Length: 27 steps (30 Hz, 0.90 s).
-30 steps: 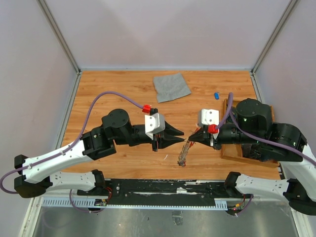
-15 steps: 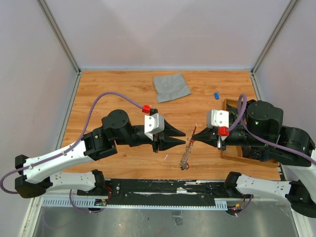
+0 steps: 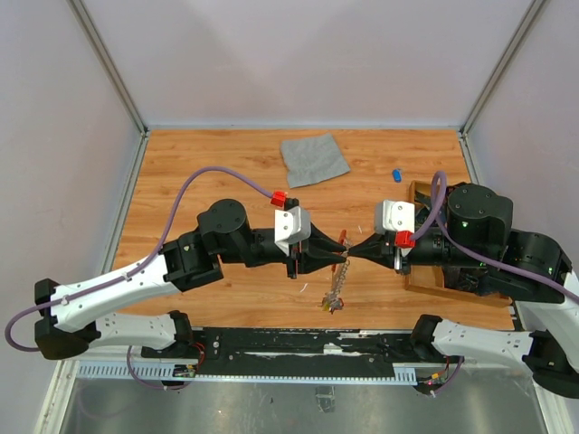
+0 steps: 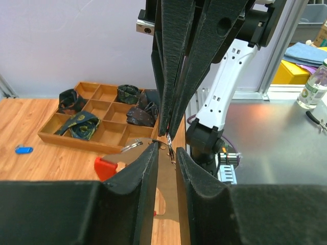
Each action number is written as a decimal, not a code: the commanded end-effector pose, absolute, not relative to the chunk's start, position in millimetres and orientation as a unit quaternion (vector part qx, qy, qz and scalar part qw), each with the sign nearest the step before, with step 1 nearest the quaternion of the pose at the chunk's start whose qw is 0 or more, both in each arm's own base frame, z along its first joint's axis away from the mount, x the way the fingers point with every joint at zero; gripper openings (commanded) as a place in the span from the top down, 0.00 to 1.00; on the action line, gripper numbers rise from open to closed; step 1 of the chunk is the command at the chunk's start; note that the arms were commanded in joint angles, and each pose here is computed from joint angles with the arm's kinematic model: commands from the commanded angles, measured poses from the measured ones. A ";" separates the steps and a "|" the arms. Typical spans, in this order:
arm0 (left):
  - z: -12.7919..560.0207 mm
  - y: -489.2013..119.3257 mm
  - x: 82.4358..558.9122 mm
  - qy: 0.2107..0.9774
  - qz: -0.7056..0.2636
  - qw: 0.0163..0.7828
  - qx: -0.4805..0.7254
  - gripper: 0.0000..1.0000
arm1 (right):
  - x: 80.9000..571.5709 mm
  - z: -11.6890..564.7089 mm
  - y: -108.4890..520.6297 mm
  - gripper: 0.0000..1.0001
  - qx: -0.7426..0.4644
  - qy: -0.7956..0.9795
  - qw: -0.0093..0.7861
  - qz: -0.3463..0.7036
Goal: Put the keys on the keyring
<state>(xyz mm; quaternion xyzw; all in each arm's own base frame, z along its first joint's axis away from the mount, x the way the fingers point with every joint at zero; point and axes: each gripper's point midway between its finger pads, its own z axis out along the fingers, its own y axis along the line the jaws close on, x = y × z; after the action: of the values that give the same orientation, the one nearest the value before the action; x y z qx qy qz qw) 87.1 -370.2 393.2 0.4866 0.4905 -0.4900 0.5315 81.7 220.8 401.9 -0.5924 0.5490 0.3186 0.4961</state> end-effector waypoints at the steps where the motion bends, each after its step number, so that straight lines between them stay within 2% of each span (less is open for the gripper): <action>1: 405.7 -372.9 83.6 0.473 -0.496 0.539 0.490 0.76 | 80.2 416.5 224.4 1.00 -0.583 0.528 0.519 0.333; 4: 406.5 -373.4 83.8 0.473 -0.495 0.540 0.490 0.82 | 79.3 415.2 225.2 1.00 -0.585 0.528 0.516 0.336; 9: 409.3 -371.9 87.3 0.477 -0.488 0.546 0.485 0.99 | 77.4 415.6 225.4 1.00 -0.586 0.525 0.516 0.340; 13: 415.4 -368.7 89.3 0.476 -0.485 0.556 0.479 1.00 | 75.7 420.0 225.2 0.97 -0.584 0.513 0.527 0.344; 19: 430.0 -359.5 99.0 0.477 -0.470 0.587 0.455 1.00 | 76.9 438.8 210.7 0.70 -0.542 0.471 0.608 0.339; 23: 434.1 -352.0 108.3 0.488 -0.457 0.606 0.431 0.99 | 87.3 446.6 195.0 0.67 -0.490 0.465 0.664 0.321; 27: 436.3 -345.4 118.5 0.503 -0.442 0.621 0.407 1.00 | 97.9 444.5 183.5 0.64 -0.450 0.485 0.685 0.305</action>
<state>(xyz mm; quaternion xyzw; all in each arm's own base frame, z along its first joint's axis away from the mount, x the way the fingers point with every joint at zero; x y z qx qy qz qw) 109.0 -360.1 400.3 0.4520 0.5198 -0.4485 0.5696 78.8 191.1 425.3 -0.5140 0.4782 0.3220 0.6351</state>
